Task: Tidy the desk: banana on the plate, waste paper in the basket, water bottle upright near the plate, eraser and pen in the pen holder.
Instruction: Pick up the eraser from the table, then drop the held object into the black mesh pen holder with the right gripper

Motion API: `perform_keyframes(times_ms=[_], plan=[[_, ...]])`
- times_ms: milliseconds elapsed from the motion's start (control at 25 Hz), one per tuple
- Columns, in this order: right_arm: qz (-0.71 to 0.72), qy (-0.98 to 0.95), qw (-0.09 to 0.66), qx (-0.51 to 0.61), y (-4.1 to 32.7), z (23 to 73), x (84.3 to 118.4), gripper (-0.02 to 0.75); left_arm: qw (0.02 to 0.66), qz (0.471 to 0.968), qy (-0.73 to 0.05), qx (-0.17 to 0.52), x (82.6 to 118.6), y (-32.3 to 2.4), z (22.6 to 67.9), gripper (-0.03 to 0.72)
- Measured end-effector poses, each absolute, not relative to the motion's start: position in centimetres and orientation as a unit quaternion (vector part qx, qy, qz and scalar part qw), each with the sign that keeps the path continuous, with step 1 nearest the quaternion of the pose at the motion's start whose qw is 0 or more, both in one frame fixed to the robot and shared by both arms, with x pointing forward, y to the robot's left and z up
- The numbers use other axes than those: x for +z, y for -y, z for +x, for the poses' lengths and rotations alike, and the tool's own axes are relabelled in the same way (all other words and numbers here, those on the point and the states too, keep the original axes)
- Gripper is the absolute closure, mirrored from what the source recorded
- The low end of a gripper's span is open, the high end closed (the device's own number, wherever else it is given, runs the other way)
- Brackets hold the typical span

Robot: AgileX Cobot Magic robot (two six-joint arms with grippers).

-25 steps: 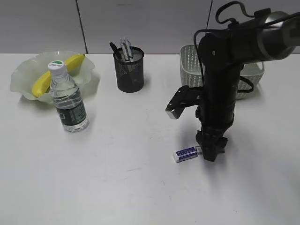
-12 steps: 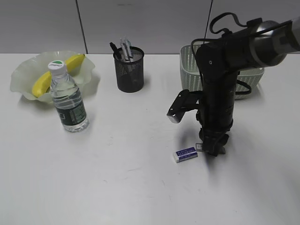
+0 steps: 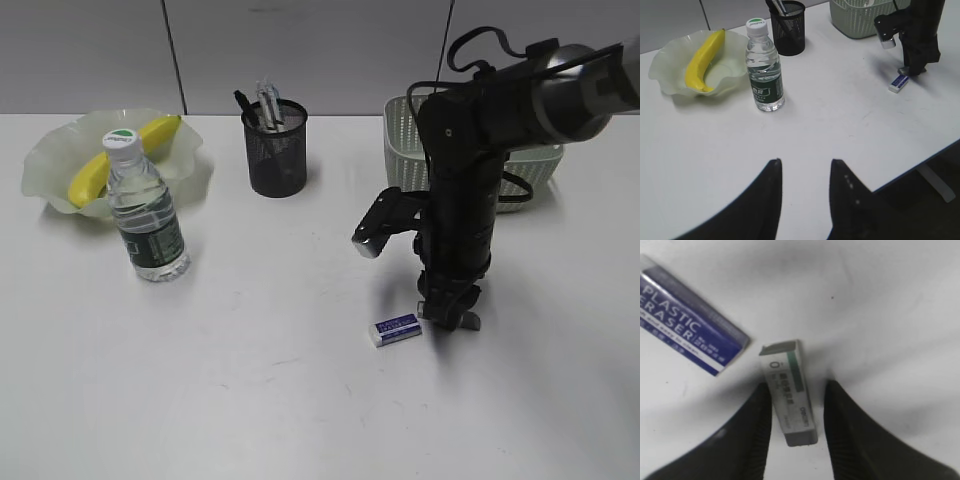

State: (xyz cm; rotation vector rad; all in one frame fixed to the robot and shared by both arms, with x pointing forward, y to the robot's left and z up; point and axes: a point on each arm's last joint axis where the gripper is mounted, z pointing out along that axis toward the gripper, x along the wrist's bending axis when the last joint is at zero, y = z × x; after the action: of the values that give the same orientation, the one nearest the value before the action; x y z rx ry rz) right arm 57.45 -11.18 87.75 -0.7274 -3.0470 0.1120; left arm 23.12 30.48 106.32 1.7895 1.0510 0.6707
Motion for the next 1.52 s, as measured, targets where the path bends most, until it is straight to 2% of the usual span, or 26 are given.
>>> perform_keyframes(times_ms=[320,480,840,1120,1320,1520], plan=[[-0.233,0.972,0.001,0.033,11.1,57.5,87.7,0.473,0.462,0.728,-0.427,0.273,106.3,-30.5,23.1,0.441],[-0.236,0.971,0.002,0.033,11.1,57.5,87.7,0.573,0.462,0.728,-0.427,0.273,106.3,-30.5,23.1,0.441],[-0.263,0.965,0.012,0.017,10.8,57.3,88.2,0.573,0.462,0.728,-0.427,0.273,106.3,-30.5,23.1,0.441],[-0.286,0.955,-0.045,-0.062,10.4,57.5,93.4,0.573,0.462,0.728,-0.427,0.273,106.3,-30.5,23.1,0.441],[-0.318,0.921,-0.098,-0.204,9.0,58.2,97.3,0.573,0.462,0.728,-0.427,0.273,106.3,-30.5,23.1,0.441],[-0.331,0.871,-0.164,-0.324,7.5,59.6,99.5,0.573,0.462,0.728,-0.427,0.273,106.3,-30.5,23.1,0.441]])
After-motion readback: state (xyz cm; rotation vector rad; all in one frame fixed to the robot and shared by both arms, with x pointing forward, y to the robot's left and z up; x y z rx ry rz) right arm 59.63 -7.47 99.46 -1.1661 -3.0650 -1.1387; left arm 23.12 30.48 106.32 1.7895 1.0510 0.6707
